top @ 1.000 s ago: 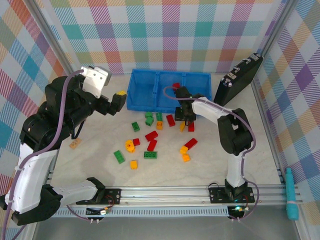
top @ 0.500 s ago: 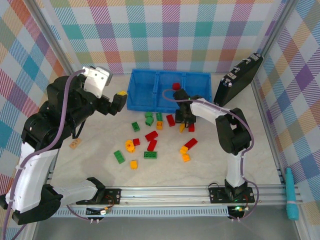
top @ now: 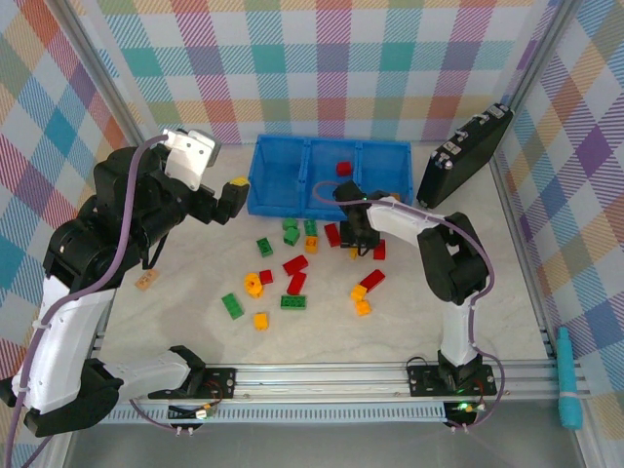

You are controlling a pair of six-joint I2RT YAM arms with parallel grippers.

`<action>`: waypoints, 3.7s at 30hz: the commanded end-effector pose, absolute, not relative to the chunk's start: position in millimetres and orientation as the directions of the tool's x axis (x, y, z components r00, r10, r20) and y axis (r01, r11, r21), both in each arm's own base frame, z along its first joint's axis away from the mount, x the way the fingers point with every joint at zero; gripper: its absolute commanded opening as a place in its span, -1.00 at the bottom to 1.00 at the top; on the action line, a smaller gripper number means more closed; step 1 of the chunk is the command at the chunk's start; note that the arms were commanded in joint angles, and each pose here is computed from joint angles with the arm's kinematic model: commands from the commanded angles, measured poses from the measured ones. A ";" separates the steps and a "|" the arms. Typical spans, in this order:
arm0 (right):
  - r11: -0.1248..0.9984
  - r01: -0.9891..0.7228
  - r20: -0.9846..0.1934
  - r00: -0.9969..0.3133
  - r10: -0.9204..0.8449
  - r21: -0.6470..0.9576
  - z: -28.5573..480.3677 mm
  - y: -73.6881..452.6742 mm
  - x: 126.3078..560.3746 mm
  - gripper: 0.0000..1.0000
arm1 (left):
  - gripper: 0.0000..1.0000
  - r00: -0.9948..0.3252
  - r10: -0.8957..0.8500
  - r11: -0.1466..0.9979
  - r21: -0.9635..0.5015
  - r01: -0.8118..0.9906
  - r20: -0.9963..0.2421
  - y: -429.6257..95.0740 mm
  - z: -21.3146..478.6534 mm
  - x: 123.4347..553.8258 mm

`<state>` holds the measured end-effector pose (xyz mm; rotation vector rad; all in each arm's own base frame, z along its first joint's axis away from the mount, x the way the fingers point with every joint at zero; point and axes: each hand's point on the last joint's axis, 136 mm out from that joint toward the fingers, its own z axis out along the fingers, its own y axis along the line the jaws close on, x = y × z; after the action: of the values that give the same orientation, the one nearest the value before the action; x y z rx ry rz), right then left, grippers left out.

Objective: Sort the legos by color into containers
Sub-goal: Pick up the lego from the center of the table, then place the lego in the container, then pick up the lego from the center of the table, then place the lego in the container.

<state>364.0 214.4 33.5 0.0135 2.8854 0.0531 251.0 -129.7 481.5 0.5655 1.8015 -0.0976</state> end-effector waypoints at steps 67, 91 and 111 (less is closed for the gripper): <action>0.981 -0.070 -0.508 -0.860 0.034 0.184 104.0 157.9 310.9 0.30 | 1.00 -0.105 0.316 0.880 0.250 0.405 -0.943 -120.7 496.2 236.7; 0.991 0.017 -0.307 -0.952 -0.024 -0.131 17.4 142.5 352.4 -0.18 | 0.99 -0.107 0.368 0.880 0.309 0.359 -0.924 -114.5 490.2 241.8; 0.976 -0.216 -0.702 -0.698 -0.144 0.014 230.9 216.0 464.8 -0.43 | 0.99 -0.098 0.394 0.879 0.344 0.332 -0.914 -109.8 494.0 244.0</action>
<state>451.7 203.5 242.1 -0.1336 2.3552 0.1331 244.6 -110.5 483.2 0.5734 1.7413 0.0462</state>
